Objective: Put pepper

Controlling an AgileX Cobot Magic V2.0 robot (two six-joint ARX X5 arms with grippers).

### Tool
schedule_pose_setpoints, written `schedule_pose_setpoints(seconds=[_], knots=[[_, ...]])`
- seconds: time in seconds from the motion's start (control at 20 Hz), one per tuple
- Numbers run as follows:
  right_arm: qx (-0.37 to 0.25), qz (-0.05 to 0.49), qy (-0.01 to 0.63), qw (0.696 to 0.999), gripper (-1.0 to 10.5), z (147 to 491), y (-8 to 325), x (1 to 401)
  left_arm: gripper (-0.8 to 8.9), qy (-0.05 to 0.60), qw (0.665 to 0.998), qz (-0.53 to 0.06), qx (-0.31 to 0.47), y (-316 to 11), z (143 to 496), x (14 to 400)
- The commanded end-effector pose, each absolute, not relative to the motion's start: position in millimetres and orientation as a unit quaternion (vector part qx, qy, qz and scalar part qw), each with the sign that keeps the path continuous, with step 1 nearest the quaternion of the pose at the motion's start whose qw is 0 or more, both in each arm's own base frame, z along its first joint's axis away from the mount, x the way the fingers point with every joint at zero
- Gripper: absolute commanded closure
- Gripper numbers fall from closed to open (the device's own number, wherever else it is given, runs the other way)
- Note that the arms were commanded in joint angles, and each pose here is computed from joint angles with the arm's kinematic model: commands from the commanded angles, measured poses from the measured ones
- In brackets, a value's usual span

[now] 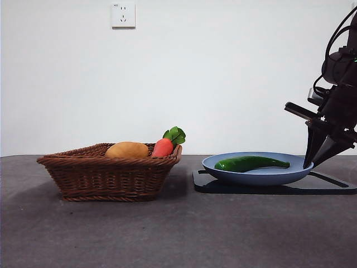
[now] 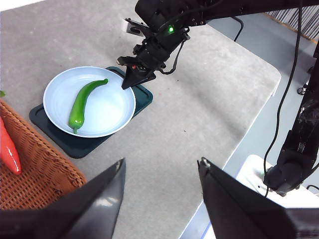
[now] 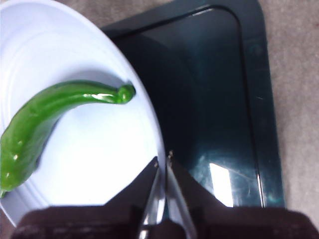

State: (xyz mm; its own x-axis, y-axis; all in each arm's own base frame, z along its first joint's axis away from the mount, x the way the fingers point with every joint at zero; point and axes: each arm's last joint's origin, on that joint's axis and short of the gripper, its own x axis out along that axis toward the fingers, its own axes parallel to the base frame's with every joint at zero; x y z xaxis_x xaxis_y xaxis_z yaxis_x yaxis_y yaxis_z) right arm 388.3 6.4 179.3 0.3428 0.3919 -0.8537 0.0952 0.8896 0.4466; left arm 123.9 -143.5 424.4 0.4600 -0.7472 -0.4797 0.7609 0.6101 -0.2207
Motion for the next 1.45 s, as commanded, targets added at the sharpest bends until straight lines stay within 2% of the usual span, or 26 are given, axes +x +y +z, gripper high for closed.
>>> schedule_pose_setpoints(seconds=[0.05, 0.2, 0.4, 0.5, 0.65, 0.75, 0.9, 1.1, 1.35, 1.45], knots=[[0.221, 0.093, 0.568, 0.788, 9.4, 171.1, 6.4, 396.6, 5.53, 0.265, 0.854, -0.447, 0.017, -145.4, 428.3, 123.0], [0.219, 0.094, 0.568, 0.788, 9.4, 168.6, 6.5, 397.6, 5.53, 0.267, 0.854, -0.447, 0.018, -145.2, 428.0, 122.8], [0.219, 0.095, 0.567, 0.788, 8.0, 168.9, 6.4, 397.7, 5.53, 0.272, 0.853, -0.445, 0.02, -144.8, 427.0, 122.5], [0.219, 0.094, 0.561, 0.793, 7.8, 176.7, 3.6, 395.6, 5.53, 0.274, 0.852, -0.445, 0.02, -144.6, 426.6, 122.4], [0.21, 0.099, 0.536, 0.812, 7.8, 210.3, -1.8, 383.7, 5.53, 0.278, 0.856, -0.435, 0.025, -143.9, 425.5, 122.4], [0.197, 0.11, 0.511, 0.83, 7.8, 244.8, -2.9, 367.0, 5.55, 0.277, 0.866, -0.415, 0.035, -142.6, 424.5, 123.3], [0.157, 0.144, 0.475, 0.854, 7.8, 303.5, 2.8, 323.1, 5.55, 0.28, 0.872, -0.398, 0.051, -141.1, 422.8, 123.5], [0.093, 0.211, 0.438, 0.869, 7.8, 365.3, 29.8, 244.1, 5.55, 0.277, 0.877, -0.389, 0.059, -141.2, 422.2, 124.5], [0.044, 0.283, 0.42, 0.861, 7.8, 398.9, 50.2, 155.2, 5.55, 0.275, 0.876, -0.391, 0.066, -140.9, 422.1, 124.6], [0.02, 0.283, 0.431, 0.857, 8.3, 401.1, 50.0, 130.9, 5.57, 0.276, 0.876, -0.391, 0.066, -140.9, 422.0, 124.5]])
